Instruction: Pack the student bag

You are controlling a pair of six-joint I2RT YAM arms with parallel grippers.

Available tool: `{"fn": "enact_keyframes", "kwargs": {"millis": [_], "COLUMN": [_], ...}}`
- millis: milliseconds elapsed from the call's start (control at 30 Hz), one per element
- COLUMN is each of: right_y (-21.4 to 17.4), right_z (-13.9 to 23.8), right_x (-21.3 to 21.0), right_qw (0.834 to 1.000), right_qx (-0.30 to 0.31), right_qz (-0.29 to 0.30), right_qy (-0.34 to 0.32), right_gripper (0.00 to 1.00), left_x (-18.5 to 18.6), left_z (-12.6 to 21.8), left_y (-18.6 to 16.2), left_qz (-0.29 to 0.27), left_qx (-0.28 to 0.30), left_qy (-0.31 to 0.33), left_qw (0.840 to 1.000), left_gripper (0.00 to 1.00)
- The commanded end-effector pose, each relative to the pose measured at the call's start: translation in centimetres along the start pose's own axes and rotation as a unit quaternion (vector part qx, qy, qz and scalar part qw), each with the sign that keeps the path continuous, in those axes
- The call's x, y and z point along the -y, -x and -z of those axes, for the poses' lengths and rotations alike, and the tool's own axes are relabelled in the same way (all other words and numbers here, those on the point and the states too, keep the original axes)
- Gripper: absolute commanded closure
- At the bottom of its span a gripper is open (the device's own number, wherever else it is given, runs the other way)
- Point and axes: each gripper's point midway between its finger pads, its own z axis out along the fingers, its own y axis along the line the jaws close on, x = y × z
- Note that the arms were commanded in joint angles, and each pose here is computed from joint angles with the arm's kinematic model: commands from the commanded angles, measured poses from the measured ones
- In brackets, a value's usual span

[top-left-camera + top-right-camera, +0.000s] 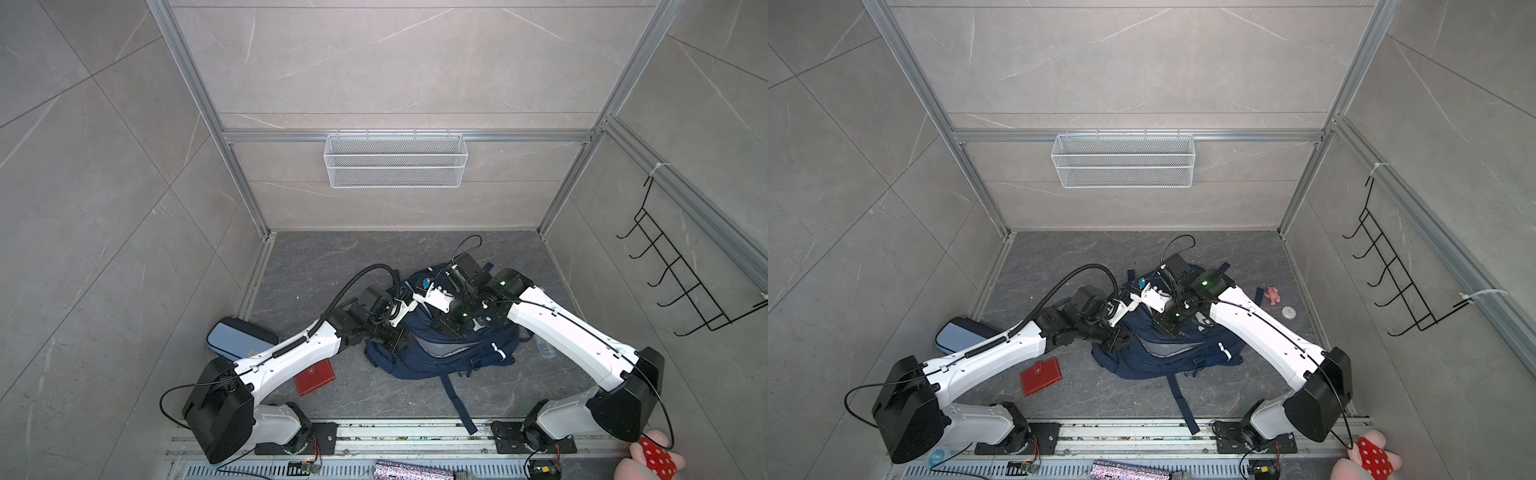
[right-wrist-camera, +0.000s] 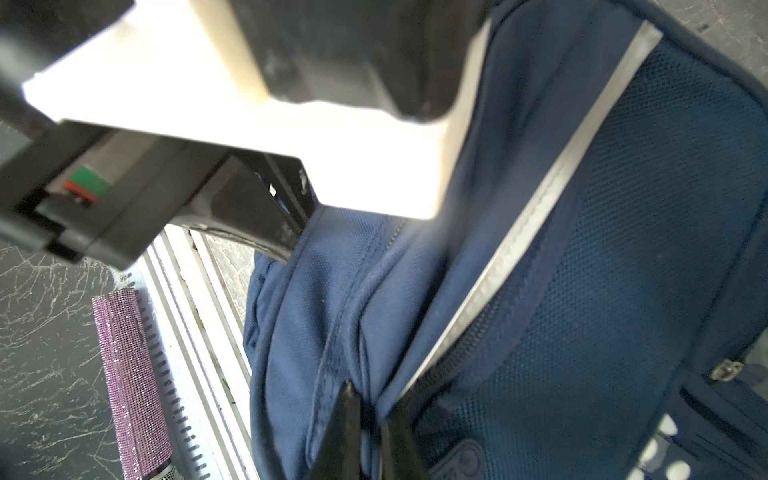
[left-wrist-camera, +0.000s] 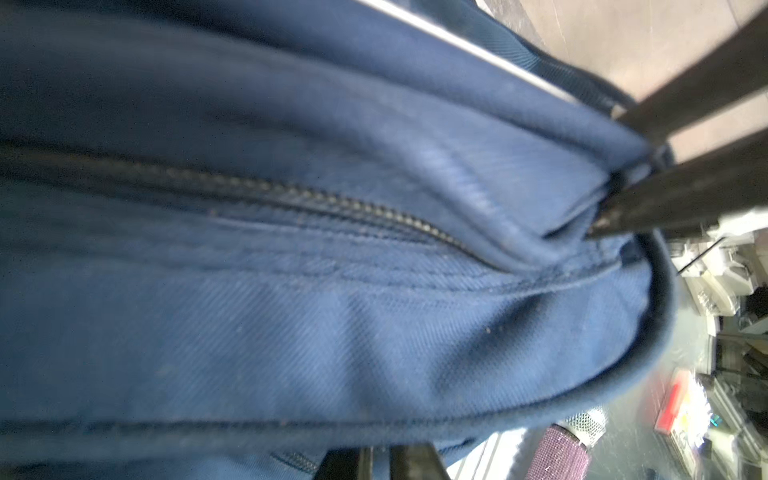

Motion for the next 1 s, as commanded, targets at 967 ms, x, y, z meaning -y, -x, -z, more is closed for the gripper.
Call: {"fn": "enact_keyframes", "kwargs": {"millis": [967], "right_y": [-2.9], "right_z": [-1.2], "right_x": [-3.6], "right_qw": [0.985], "right_qx": [-0.026], "right_qz": [0.173], "right_qy": [-0.016], "right_gripper": [1.0], "left_x": [-4.1], "left_z": [4.3], "left_y": [-2.5], "left_qz": [0.059], "left_qx": [0.024], "left_qy": [0.075], "left_qw": [0.995], "left_gripper": [1.0]}}
